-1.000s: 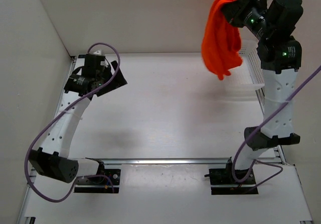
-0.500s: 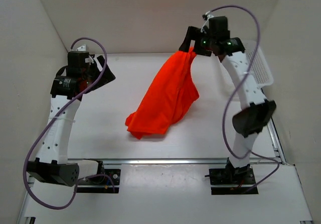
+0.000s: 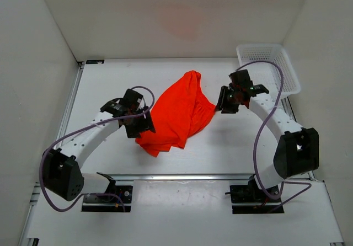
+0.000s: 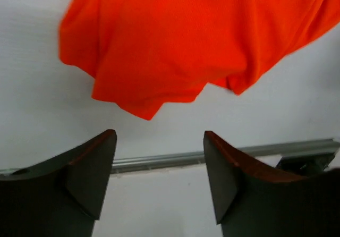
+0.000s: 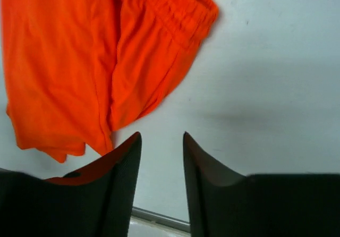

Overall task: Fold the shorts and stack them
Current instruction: Flatten the shorts out

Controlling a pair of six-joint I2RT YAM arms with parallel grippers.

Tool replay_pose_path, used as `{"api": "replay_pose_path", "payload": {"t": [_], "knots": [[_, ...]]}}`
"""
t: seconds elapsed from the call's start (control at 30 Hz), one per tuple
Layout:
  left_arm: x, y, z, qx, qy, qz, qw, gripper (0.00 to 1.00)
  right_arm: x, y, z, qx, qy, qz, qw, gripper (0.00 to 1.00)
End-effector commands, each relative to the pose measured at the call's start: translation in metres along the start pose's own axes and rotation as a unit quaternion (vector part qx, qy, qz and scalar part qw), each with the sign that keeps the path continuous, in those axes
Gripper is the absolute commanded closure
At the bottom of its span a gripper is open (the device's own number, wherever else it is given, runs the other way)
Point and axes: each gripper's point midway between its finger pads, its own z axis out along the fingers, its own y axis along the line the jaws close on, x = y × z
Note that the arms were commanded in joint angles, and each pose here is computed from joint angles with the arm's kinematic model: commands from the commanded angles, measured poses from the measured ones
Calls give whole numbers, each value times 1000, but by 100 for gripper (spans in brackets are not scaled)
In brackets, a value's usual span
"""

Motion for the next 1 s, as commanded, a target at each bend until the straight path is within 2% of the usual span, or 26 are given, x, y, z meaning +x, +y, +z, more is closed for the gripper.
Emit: {"api": "replay_pose_path", "payload": {"t": [0.0,0.03,0.07,0.1,0.2,0.23,0.33,0.47,0.5,0.53,0.57,0.6,0.7,0.73,0.8,0.87,0.9,0.97], "knots": [[5,-28,12,30,2,-16,999,17,31,-2,31,-22,39,9,999,53],[1,-25,17,15,-2,-17,1000,11,30,0,31,-28,38,8,999,22],[4,-20,29,-4,11,-18,1000,7,34,1,35,-27,47,6,999,14],[5,-16,35,-15,16,-18,1000,7,30,2,42,-27,47,6,999,11],[9,-6,59,-51,38,-19,998,12,14,7,56,-26,48,0,999,11],[10,-4,65,-56,44,-15,997,18,10,11,59,-31,50,0,998,12],[17,3,82,-77,66,-16,995,28,-3,27,69,-39,48,-15,998,22],[16,7,89,-90,67,-15,994,57,-27,42,90,-31,36,-28,998,31],[13,4,88,-87,64,-15,994,77,-46,57,89,-44,16,-35,998,31],[14,5,90,-91,68,-15,993,86,-52,61,91,-46,14,-29,998,31],[8,5,89,-88,63,-15,994,90,-55,59,106,-36,22,-23,999,31],[8,5,89,-88,63,-15,994,90,-76,77,103,-52,-2,-31,998,28],[-8,17,88,-96,49,-31,994,90,-86,80,133,-45,11,-25,999,15],[-16,19,87,-95,43,-34,994,90,-109,94,128,-59,-13,-23,998,15],[-38,32,79,-102,27,-52,993,90,-107,90,157,-47,7,-13,999,15],[-60,38,73,-106,10,-61,992,90,-121,102,172,-68,1,-11,998,18],[-85,41,59,-105,-15,-66,992,90,-123,103,175,-69,0,-11,998,28],[-109,48,55,-118,-28,-71,990,90,-129,111,180,-85,-3,-9,996,41]]}}
